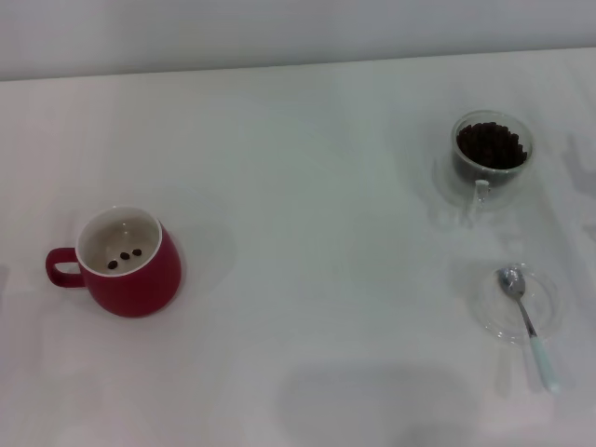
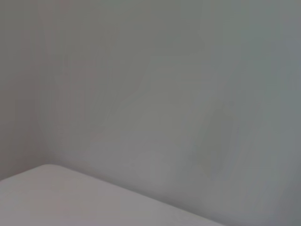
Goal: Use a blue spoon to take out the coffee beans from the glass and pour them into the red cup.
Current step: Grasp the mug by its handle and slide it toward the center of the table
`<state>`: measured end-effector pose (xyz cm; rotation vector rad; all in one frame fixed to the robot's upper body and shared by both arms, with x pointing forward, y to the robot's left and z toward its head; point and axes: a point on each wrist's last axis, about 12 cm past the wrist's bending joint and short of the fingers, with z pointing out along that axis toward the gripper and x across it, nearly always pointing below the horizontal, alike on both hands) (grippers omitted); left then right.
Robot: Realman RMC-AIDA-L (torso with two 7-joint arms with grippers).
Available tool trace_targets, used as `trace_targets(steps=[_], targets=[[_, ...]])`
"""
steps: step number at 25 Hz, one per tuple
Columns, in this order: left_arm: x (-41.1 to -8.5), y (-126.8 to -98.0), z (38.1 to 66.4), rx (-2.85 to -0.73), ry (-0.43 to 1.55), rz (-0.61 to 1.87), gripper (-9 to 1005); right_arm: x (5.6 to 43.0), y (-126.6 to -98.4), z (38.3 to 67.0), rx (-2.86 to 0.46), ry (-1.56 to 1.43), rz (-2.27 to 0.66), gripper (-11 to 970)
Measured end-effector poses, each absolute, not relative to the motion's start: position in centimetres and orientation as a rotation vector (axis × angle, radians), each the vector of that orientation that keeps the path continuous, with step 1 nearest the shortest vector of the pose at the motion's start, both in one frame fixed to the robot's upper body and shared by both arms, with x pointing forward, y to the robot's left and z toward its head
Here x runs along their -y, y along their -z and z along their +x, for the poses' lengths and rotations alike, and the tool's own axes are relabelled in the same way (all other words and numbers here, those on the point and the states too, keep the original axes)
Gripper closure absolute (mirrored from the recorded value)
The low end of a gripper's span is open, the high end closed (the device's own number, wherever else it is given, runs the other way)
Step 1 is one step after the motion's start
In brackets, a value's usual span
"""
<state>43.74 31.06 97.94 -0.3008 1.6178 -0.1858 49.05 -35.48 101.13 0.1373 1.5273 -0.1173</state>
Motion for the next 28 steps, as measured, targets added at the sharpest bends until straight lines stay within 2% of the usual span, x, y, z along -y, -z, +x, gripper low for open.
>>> trace_targets(steps=[16, 19, 20, 28], targets=[[-32.0, -98.1, 40.8, -1.570, 0.157, -0.256, 121, 35.4, -100.9, 48.9, -1.536, 0.118, 0.144, 85], [-32.2, -98.1, 39.9, -1.567, 0.154, -0.229, 121, 35.3, -101.0, 49.0, -1.534, 0.115, 0.141, 85], [-32.6, -98.1, 38.5, -1.563, 0.148, -0.194, 121, 35.3, -101.0, 49.1, -1.533, 0.114, 0.140, 85], [-32.8, -97.6, 35.8, -1.613, 0.164, -0.091, 122, 35.2, -101.4, 49.8, -1.518, 0.112, 0.132, 86]])
